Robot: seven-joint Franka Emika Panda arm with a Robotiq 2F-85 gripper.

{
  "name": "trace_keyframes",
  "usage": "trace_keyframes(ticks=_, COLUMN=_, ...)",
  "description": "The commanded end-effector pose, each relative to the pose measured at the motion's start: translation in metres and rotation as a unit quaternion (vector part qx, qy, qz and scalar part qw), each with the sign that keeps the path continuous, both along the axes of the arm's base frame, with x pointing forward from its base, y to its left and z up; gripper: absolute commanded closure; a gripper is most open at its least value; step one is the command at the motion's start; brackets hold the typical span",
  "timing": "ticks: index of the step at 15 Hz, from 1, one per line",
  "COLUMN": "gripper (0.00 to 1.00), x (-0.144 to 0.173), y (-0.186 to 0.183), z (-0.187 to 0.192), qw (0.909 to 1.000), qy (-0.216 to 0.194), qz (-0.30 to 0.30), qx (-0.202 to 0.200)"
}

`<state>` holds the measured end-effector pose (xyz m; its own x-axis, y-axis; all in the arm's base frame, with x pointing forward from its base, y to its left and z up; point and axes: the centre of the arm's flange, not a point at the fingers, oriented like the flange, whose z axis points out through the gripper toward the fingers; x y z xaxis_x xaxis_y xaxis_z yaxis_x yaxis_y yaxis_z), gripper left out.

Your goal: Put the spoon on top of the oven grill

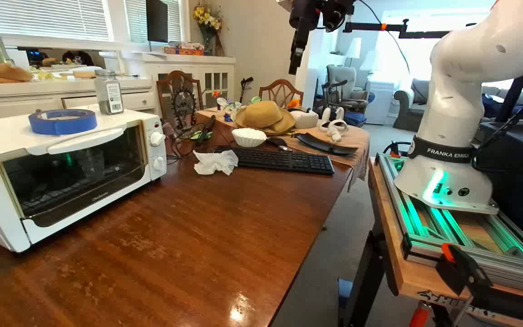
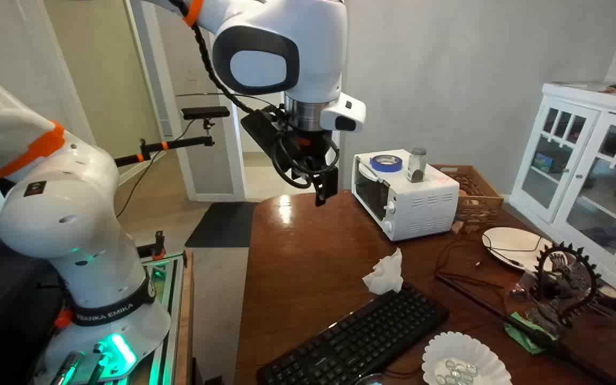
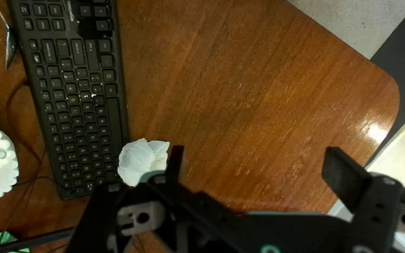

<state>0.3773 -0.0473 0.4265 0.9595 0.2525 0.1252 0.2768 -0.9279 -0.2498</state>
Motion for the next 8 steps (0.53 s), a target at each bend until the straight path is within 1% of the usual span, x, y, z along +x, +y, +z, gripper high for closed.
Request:
trace_keyframes(ticks=1, gripper=0.00, x=0.000, y=0.000, z=0.000, qw=1.0000, qy=0.000, qz=0.000, qx=0.000)
trace_keyframes(ticks=4, gripper=0.00, x=-0.005, y=-0.013, z=-0.005, qw=0.9998, qy=0.003, qz=-0.017, qx=-0.012)
trace_keyframes(ticks=8, gripper=0.00, x=-0.017, y=-0.047, z=-0.021, qw=0.9978, qy=0.021, qz=-0.041, qx=-0.047)
